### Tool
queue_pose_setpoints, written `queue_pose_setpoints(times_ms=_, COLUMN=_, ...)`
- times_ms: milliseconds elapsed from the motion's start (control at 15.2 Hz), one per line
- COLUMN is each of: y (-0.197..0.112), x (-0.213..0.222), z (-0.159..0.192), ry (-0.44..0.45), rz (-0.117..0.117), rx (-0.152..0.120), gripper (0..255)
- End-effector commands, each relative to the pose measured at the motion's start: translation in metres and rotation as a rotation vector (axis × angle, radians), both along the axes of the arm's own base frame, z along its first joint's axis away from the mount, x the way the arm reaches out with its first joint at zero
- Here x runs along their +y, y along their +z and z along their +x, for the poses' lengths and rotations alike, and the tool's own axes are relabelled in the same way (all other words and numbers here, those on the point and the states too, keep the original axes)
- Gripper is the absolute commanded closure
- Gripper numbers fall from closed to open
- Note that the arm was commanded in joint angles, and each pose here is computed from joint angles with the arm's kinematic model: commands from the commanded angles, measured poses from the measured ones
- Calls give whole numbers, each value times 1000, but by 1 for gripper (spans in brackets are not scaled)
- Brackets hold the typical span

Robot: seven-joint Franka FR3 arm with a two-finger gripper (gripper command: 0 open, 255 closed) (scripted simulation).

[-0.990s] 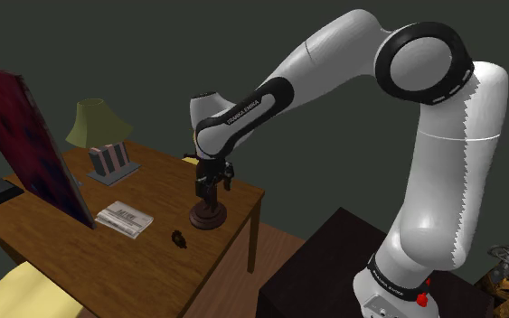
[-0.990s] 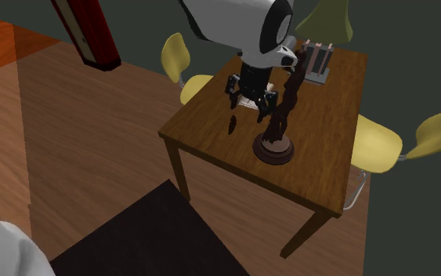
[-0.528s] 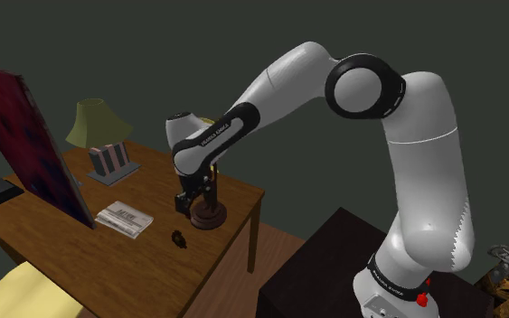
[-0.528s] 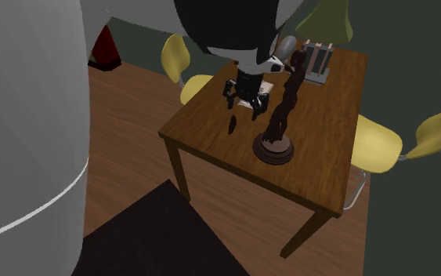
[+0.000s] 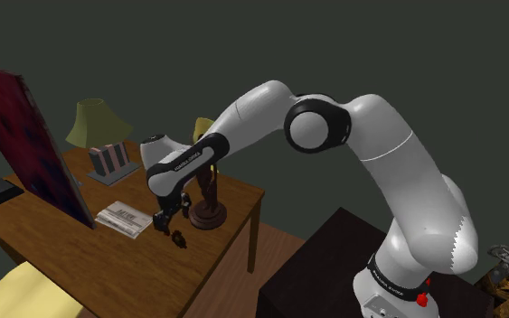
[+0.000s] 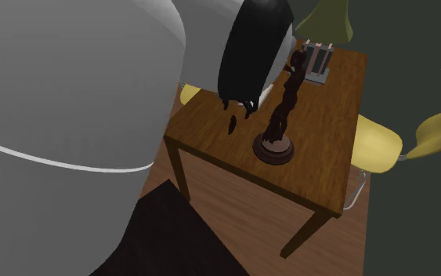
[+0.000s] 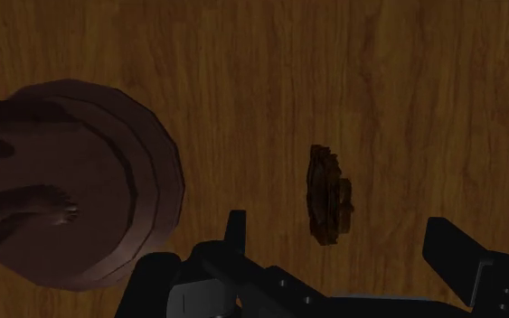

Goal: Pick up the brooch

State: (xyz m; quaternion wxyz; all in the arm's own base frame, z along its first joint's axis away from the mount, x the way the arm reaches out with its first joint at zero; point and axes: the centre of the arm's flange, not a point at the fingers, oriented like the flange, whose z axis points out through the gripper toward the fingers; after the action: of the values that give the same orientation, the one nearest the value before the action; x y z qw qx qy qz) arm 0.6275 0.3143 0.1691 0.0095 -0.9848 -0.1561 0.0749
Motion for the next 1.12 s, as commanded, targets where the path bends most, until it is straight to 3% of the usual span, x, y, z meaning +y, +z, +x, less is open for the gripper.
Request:
queue_pose_setpoints(times_ms=0, y=-13, x=15, z=9, ry=15, rz=2, rx=2, gripper=0)
queue_pose_setpoints(times_ms=594, y=-53, x=15, z=9, ry=15, rz=2, rx=2, gripper=0)
queue_pose_setpoints(times_ms=660, y=-52, x=16, z=9, ry=15, rz=2, rx=2, gripper=255)
queue_pose_setpoints(times_ms=1056, y=-52, x=16, z=9, ry=15, rz=2, rx=2, gripper=255)
